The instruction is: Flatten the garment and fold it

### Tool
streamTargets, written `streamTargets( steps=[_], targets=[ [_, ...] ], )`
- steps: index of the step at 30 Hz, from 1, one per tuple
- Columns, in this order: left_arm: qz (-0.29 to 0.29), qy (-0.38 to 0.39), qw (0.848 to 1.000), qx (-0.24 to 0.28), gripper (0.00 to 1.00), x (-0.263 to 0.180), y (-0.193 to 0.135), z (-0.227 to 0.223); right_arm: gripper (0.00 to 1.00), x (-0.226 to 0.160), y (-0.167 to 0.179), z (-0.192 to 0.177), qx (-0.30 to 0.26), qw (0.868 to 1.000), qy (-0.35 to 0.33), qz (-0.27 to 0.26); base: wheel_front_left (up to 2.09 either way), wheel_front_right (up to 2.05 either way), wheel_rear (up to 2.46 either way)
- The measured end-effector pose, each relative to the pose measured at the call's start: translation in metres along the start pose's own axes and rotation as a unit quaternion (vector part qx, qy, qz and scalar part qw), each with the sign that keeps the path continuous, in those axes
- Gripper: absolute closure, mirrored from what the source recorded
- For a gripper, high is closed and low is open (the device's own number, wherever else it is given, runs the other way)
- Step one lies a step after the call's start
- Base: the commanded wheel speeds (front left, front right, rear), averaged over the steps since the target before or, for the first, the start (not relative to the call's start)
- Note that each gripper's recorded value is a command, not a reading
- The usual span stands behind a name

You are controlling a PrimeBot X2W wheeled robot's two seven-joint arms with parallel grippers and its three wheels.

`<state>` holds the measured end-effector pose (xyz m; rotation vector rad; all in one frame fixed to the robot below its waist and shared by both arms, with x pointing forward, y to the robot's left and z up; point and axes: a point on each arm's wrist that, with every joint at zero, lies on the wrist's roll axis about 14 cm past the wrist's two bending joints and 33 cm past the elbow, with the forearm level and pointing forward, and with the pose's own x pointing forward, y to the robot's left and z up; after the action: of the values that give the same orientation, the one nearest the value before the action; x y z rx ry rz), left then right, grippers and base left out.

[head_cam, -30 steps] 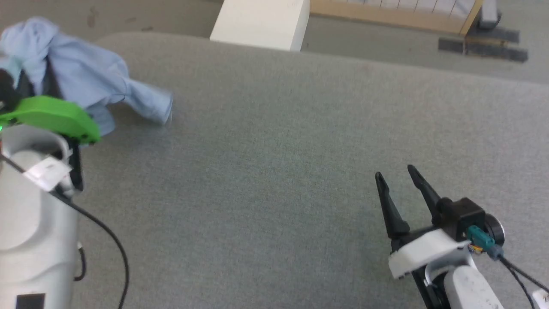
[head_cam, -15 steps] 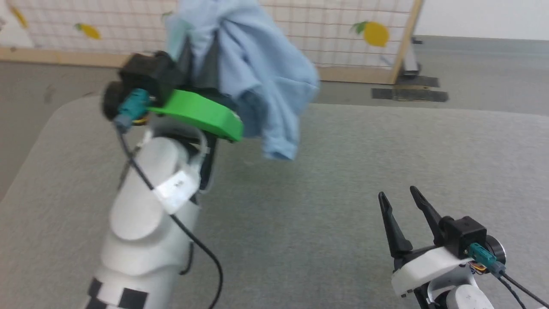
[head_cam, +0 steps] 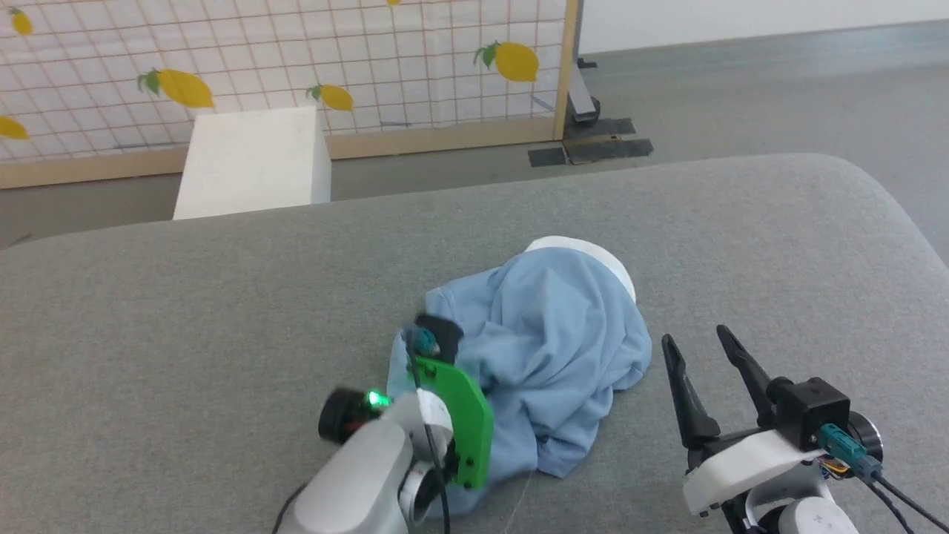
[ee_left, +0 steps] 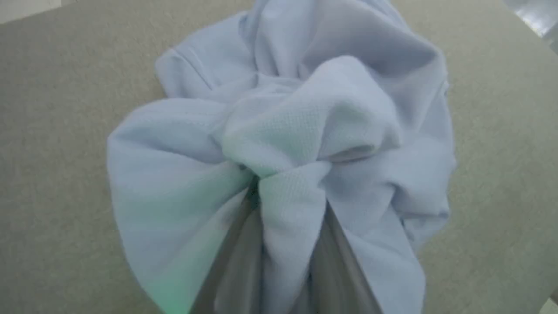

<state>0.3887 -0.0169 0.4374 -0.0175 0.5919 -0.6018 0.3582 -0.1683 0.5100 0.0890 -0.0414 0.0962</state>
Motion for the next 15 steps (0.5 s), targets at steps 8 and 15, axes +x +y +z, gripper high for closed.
streamTargets(
  steps=[8, 15],
  targets=[
    [-0.033, 0.111, 0.993, -0.032, 0.00, -0.002, -0.014, -0.044, 0.00, 0.004, 0.000, -0.010, 0.002, 1.000, 0.017, 0.000, 0.00, 0.00, 0.00],
    [0.004, -0.135, 0.987, -0.084, 0.00, -0.022, 0.006, 0.031, 0.00, 0.010, 0.010, -0.011, 0.003, 1.000, 0.018, 0.017, 0.00, 0.00, 0.00]
  ],
)
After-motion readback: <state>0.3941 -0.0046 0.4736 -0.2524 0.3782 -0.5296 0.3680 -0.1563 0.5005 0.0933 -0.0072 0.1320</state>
